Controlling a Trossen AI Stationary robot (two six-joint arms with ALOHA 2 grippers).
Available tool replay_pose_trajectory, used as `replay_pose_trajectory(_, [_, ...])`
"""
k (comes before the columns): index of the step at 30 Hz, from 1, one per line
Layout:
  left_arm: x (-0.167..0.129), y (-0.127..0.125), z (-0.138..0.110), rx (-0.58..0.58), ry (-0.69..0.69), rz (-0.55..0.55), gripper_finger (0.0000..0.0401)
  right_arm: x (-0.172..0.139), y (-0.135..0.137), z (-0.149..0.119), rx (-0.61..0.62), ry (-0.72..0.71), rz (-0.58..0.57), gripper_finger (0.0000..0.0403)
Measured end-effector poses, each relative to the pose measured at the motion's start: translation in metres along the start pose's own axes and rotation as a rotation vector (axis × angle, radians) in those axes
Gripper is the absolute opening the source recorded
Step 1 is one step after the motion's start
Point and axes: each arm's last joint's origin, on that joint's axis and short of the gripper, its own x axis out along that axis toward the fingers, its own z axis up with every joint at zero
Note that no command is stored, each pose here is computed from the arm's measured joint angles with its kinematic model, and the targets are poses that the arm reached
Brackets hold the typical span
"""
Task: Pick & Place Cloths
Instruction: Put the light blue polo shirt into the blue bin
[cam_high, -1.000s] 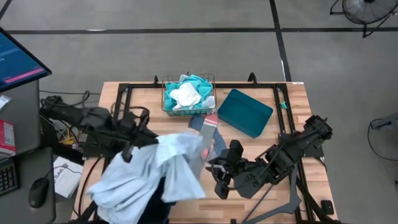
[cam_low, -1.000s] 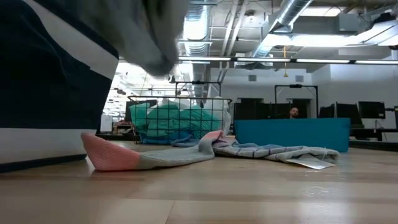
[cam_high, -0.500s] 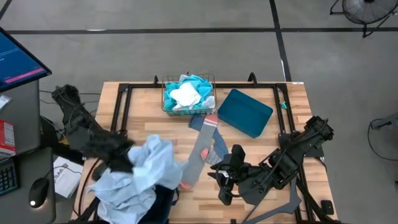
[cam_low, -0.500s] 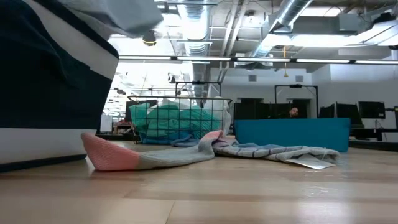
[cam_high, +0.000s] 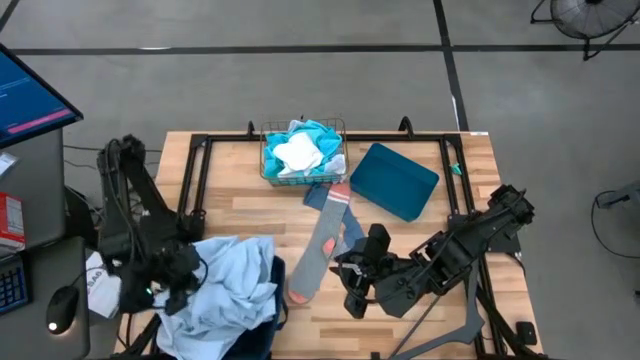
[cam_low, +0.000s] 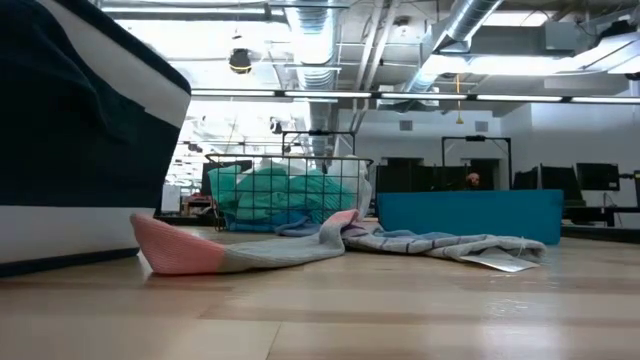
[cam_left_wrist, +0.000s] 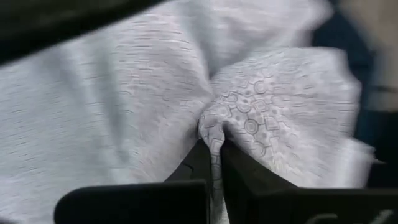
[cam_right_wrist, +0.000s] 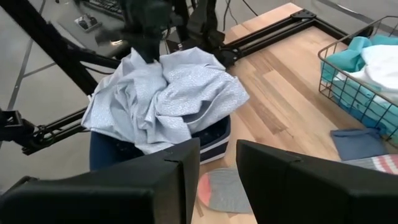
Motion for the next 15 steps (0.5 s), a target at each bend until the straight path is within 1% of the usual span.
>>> replay_pose_trajectory(2, [0.011,-0.002,-0.005,0.008,0.004,0.091,0.0,0.001,-0.001,0.001,0.002,-0.001,-0.004,0.0102])
replay_pose_trajectory(6, [0.036,-0.012,-0.018,0.064,-0.001,0.22,0.0,0.002,-0.002,0.002,0.005,-0.002,-0.007,0.0102])
replay_pose_trajectory(10, [0.067,-0.015,-0.028,0.104,-0.006,0.368,0.0,0.002,-0.002,0.002,-0.01,-0.001,-0.005,0.0102])
replay_pose_trajectory(12, [0.085,-0.013,-0.033,0.094,0.008,0.406,0.0,0.002,-0.002,0.002,-0.01,-0.002,-0.006,0.0102])
replay_pose_trajectory(15, [0.108,-0.008,-0.038,0.07,0.034,0.42,0.0,0.004,-0.003,0.004,0.001,-0.007,-0.004,0.0102])
